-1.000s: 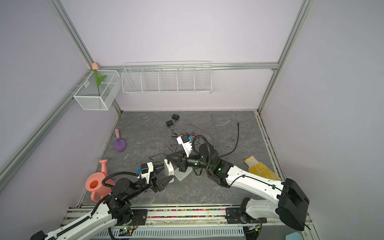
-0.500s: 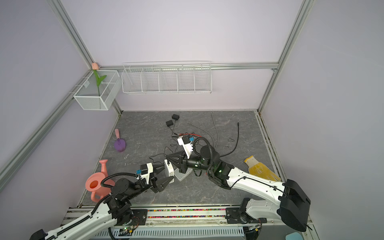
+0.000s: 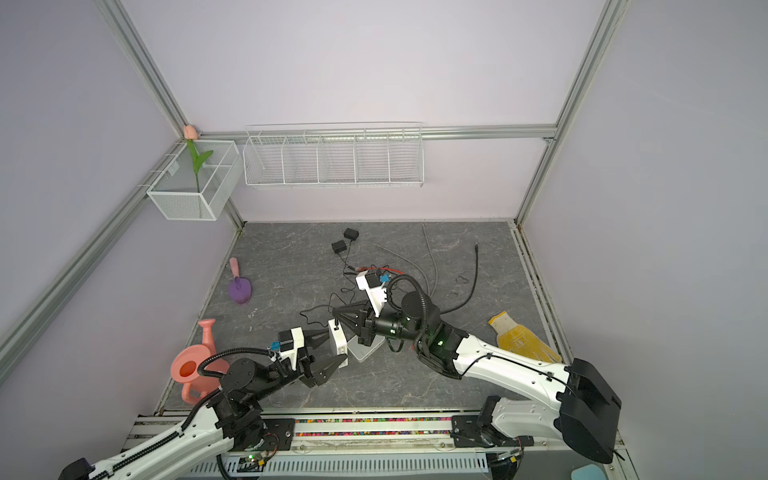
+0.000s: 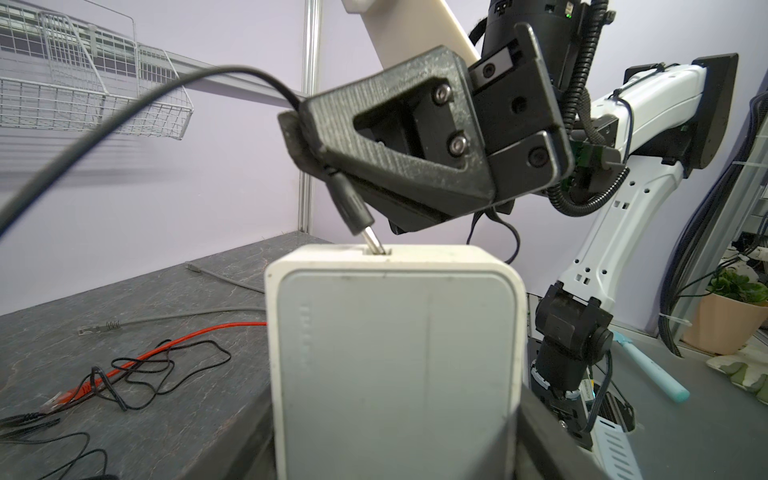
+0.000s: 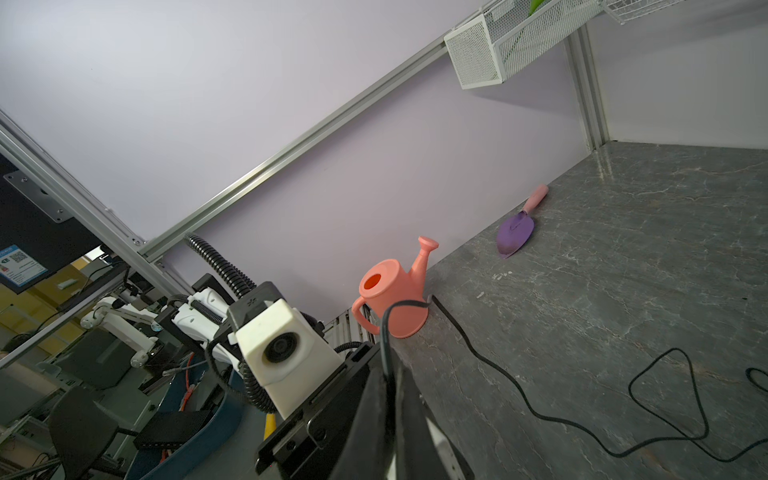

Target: Insert the plug into the switch port

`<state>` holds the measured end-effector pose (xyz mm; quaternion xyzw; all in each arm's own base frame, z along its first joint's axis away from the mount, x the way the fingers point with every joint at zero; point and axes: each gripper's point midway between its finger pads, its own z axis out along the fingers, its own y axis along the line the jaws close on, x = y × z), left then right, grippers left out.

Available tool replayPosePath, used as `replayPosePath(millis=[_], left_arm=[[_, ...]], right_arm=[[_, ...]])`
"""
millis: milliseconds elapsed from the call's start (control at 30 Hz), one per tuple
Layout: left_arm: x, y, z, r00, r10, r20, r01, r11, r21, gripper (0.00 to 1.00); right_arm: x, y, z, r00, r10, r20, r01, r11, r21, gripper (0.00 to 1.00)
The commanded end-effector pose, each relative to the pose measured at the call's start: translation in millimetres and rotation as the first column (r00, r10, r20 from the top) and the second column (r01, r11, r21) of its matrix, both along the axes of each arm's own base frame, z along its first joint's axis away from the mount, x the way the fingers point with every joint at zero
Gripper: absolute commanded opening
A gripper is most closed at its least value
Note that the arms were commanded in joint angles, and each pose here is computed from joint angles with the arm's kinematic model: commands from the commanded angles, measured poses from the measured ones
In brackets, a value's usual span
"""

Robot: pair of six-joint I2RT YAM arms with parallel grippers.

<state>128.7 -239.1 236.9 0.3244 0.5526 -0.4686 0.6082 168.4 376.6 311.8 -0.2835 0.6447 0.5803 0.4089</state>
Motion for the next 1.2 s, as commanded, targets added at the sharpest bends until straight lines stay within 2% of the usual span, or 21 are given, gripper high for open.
replayPosePath(millis=[0,367,867,1167], left_arm=[[0,5,24,0.999,0.025,0.045,-0.022,0.998,-0.066,0.0],[8,8,27,0.998,0.067,0.012,-0.066,0.996,-0.065,0.0],[4,18,44,0.995,0.086,0.055,-0.078,0.988,-0.135,0.0],[0,19,47,0.995,0.074,0.069,-0.064,0.989,-0.134,0.0]], right_arm=[[-9,-2,-4,0.999,0.03,0.026,-0.03,1.0,0.005,0.07],[-27,0,-16,0.996,0.074,0.039,-0.073,0.997,-0.025,0.06],[-19,-1,-44,1.0,0.025,-0.008,-0.026,0.997,-0.076,0.07],[-15,1,-52,1.0,0.01,-0.022,-0.012,0.994,-0.113,0.07]])
